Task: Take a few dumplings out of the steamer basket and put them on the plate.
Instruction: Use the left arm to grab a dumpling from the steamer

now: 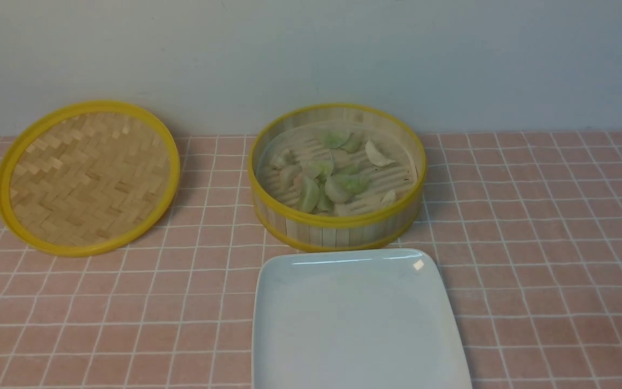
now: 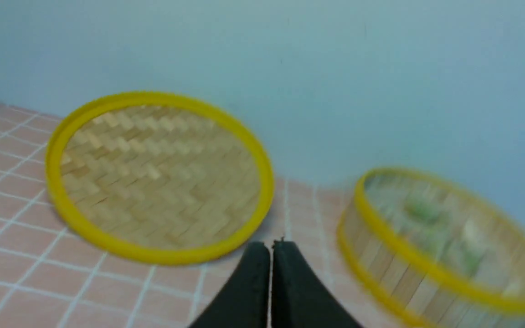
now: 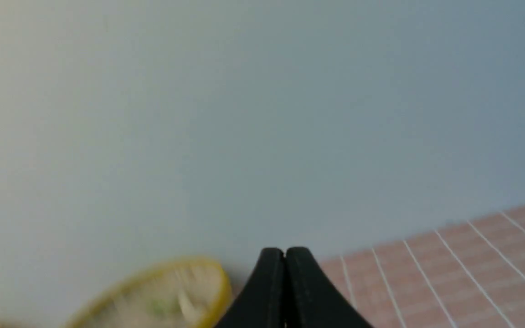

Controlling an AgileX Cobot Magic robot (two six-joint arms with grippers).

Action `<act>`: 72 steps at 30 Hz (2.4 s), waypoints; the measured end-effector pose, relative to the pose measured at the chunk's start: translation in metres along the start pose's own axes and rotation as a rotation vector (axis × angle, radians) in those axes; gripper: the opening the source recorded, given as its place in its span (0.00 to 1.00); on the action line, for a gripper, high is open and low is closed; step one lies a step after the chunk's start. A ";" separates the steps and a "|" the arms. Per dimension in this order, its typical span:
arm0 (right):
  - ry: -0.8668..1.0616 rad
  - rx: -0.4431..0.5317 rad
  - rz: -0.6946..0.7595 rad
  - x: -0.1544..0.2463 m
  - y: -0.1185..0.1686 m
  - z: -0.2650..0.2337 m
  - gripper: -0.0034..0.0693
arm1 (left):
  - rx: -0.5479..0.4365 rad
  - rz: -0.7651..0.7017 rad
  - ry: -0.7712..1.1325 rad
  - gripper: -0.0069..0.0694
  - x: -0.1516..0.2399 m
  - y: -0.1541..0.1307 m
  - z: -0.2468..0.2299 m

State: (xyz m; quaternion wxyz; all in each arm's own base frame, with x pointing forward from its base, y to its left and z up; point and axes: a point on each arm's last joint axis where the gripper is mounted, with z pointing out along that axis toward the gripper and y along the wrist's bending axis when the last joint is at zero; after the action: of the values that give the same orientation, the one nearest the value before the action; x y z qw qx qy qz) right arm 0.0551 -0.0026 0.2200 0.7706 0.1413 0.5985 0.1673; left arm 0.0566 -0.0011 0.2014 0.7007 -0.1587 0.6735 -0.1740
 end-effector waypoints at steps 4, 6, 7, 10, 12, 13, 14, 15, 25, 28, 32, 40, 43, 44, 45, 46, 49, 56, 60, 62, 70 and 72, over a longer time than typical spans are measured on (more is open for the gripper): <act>-0.167 -0.008 0.104 -0.015 0.000 -0.001 0.03 | 0.011 -0.250 -0.158 0.08 -0.014 0.001 -0.001; -0.197 -0.009 0.119 -0.018 0.000 -0.002 0.03 | 0.010 -0.300 -0.241 0.08 -0.022 0.002 -0.003; -0.214 -0.012 0.130 -0.020 0.000 -0.002 0.03 | 0.009 -0.318 -0.282 0.08 -0.025 0.003 -0.004; -0.260 -0.024 0.162 -0.024 0.000 -0.003 0.03 | 0.032 -0.339 -0.333 0.08 -0.039 -0.002 -0.006; -0.227 -0.050 0.144 -0.029 0.006 -0.001 0.03 | 0.086 -0.314 -0.357 0.08 -0.064 -0.019 -0.011; -0.193 -0.056 0.131 -0.029 0.009 0.000 0.03 | 0.094 -0.287 -0.349 0.08 -0.071 -0.024 -0.011; -0.138 -0.072 0.099 -0.037 0.016 0.003 0.03 | 0.106 -0.245 -0.322 0.08 -0.082 -0.033 -0.010; -0.082 -0.094 0.054 -0.054 0.029 0.007 0.03 | 0.116 -0.195 -0.270 0.08 -0.095 -0.044 -0.008; 0.787 0.002 -0.270 -0.114 0.083 0.084 0.03 | 0.039 0.163 0.810 0.08 -0.124 -0.094 0.101; 1.015 -0.004 -0.363 -0.110 0.091 0.112 0.03 | 0.053 0.217 1.039 0.08 -0.113 -0.091 0.139; 1.205 -0.048 -0.404 -0.097 0.099 0.144 0.03 | 0.093 0.290 1.174 0.08 -0.088 -0.094 0.187; 1.367 -0.157 -0.294 -0.059 0.107 0.176 0.03 | 0.232 0.469 1.207 0.08 -0.031 -0.151 0.263; 1.376 -0.162 -0.279 -0.052 0.107 0.182 0.03 | 0.273 0.514 1.210 0.08 -0.009 -0.164 0.297; 1.374 -0.163 -0.278 -0.052 0.107 0.183 0.03 | 0.289 0.533 1.213 0.08 0.000 -0.168 0.308; 1.367 -0.164 -0.278 -0.052 0.107 0.183 0.03 | 0.303 0.553 1.217 0.08 0.009 -0.169 0.319; 1.364 -0.164 -0.278 -0.052 0.107 0.184 0.03 | 0.315 0.571 1.222 0.08 0.018 -0.171 0.329; 1.359 -0.167 -0.276 -0.052 0.108 0.184 0.03 | 0.330 0.594 1.231 0.11 0.043 -0.172 0.355; 1.353 -0.167 -0.276 -0.052 0.108 0.185 0.03 | 0.334 0.599 1.240 0.36 0.084 -0.169 0.391; 1.343 -0.167 -0.276 -0.052 0.108 0.186 0.03 | 0.332 0.595 1.183 0.57 0.100 -0.168 0.403; 1.342 -0.167 -0.276 -0.052 0.108 0.186 0.03 | 0.330 0.594 1.169 0.62 0.106 -0.167 0.406; 1.340 -0.167 -0.276 -0.052 0.108 0.186 0.03 | 0.317 0.586 1.155 0.53 0.130 -0.159 0.413; 1.340 -0.167 -0.276 -0.052 0.108 0.186 0.03 | 0.317 0.584 1.162 0.40 0.131 -0.159 0.413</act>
State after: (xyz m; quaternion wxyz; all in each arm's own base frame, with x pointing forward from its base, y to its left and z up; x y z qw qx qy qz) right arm 0.2139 0.0696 0.3562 0.2570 -0.1296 0.9434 0.1645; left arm 0.4685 -0.2068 0.1754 0.2572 0.2547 0.9229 -0.1313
